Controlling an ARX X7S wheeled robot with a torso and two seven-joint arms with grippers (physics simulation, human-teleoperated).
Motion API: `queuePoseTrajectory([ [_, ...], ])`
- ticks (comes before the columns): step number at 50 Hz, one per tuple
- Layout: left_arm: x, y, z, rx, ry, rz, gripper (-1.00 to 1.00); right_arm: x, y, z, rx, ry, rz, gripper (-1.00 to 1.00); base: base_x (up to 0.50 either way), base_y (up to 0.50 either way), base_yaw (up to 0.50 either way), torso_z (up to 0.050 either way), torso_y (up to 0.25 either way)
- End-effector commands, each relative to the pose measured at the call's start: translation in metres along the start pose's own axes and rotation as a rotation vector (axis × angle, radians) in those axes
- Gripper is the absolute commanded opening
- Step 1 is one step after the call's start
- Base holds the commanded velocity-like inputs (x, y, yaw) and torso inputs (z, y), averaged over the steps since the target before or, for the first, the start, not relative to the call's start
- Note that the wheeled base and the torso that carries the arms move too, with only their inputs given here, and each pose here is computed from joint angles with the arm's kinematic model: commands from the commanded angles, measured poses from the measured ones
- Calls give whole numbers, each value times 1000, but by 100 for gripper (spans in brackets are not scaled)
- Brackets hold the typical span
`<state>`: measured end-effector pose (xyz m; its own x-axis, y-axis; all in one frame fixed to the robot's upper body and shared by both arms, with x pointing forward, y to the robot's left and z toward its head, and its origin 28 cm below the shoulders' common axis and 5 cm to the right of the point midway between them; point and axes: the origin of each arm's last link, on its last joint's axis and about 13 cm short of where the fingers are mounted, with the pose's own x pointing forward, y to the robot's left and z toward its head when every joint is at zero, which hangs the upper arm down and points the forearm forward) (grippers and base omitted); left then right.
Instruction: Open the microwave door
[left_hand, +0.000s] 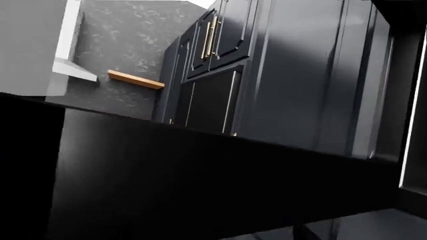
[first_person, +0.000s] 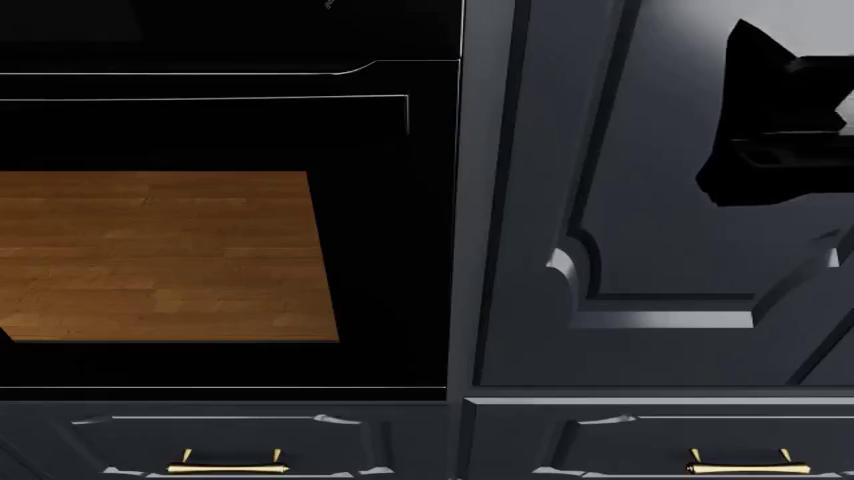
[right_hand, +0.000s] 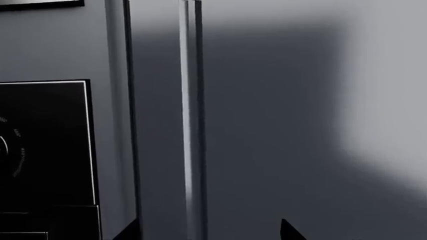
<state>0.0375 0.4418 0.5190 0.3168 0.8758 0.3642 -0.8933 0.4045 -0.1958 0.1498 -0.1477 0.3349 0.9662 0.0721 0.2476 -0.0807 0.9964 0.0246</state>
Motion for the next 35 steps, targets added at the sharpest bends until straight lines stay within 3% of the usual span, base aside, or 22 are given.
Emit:
queuePoseTrajectory([
  [1,29,-3,-12,56,33,183,100,2,13,1,-14,14,-15,100,0,0,0,0,0],
  [8,48,-29,-15,63,31,305,100,7,18,-3,-17,34,-59,100,0,0,0,0,0],
  [13,58,-42,-18,111,14,357,100,13,22,-1,-26,41,-86,100,0,0,0,0,0],
  [22,74,-70,-27,137,-2,371,100,30,32,0,-61,66,-134,100,0,0,0,0,0],
  [30,91,-97,-62,288,133,326,100,46,47,-2,-95,88,-141,100,0,0,0,0,0],
  [35,94,-102,-74,279,181,286,100,50,47,-3,-99,94,-130,100,0,0,0,0,0],
])
